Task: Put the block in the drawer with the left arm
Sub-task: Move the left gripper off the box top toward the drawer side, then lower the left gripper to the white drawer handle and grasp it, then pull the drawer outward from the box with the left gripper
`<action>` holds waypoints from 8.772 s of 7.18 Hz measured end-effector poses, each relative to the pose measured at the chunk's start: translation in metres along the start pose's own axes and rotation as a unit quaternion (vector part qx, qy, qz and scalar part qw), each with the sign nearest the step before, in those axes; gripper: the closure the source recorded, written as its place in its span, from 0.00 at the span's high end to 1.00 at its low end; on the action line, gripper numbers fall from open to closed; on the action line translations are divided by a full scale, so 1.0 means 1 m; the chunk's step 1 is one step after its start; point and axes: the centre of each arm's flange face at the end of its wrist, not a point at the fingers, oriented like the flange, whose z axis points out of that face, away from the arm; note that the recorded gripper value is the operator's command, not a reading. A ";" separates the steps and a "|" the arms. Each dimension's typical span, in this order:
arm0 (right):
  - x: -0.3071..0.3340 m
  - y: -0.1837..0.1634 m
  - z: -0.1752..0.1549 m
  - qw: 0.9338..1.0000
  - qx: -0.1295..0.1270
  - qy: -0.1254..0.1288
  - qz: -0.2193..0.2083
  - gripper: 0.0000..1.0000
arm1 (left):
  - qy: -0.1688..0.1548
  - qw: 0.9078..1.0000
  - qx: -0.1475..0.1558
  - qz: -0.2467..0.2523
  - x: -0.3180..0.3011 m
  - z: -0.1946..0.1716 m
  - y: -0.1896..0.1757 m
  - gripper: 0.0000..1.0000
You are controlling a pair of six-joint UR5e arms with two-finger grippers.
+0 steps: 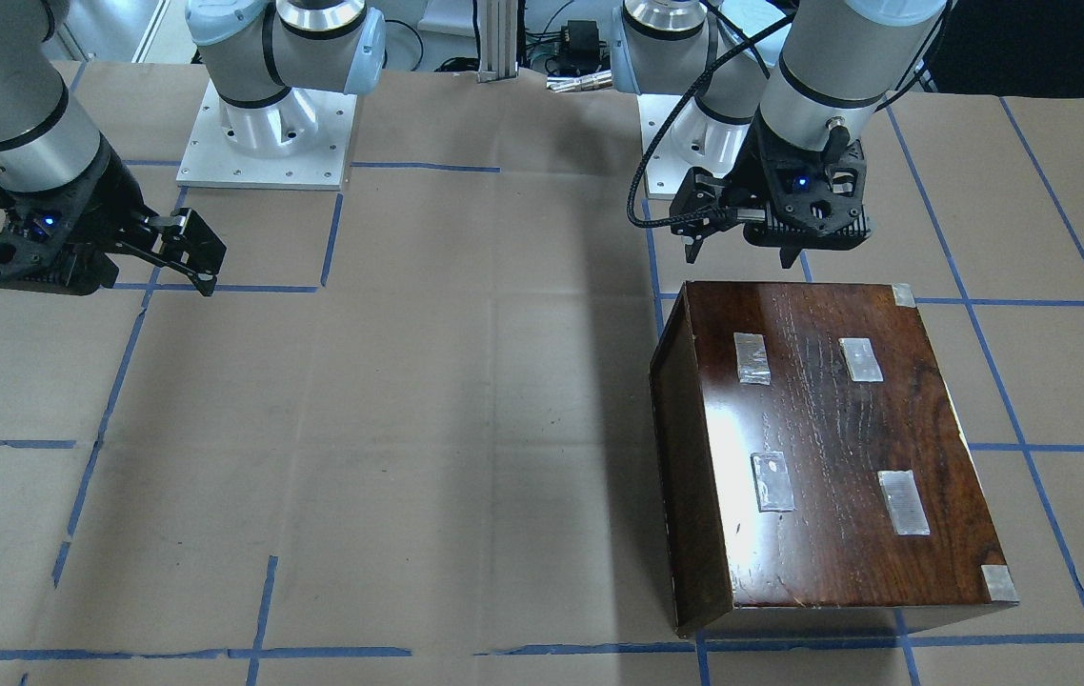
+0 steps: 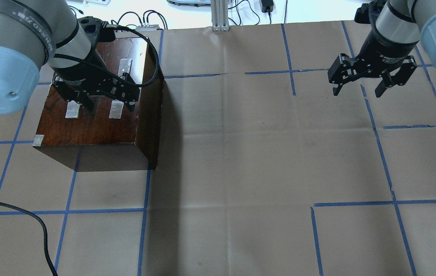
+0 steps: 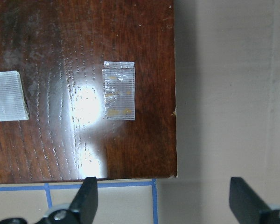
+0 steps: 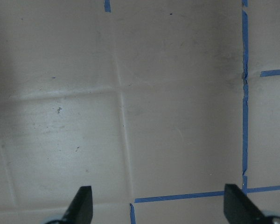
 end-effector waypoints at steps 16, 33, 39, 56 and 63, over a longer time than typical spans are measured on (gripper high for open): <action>0.000 0.000 0.000 1.000 0.000 0.000 0.000 1.00 | 0.002 1.000 0.026 -0.017 -0.121 -0.022 -0.025 0.99; 0.000 0.000 0.000 1.000 0.000 0.000 0.000 1.00 | 0.164 0.986 0.013 -0.002 -0.361 0.113 -0.103 0.98; 0.000 0.000 0.000 1.000 0.000 0.000 0.000 1.00 | 0.170 0.985 0.002 -0.003 -0.363 0.146 -0.106 0.98; 0.000 0.000 0.000 1.000 -0.001 0.000 0.000 1.00 | 0.135 0.991 0.007 -0.003 -0.378 0.165 -0.118 0.98; 0.000 0.000 0.000 1.000 0.000 0.000 0.000 1.00 | 0.103 0.995 0.003 -0.010 -0.401 0.161 -0.111 0.98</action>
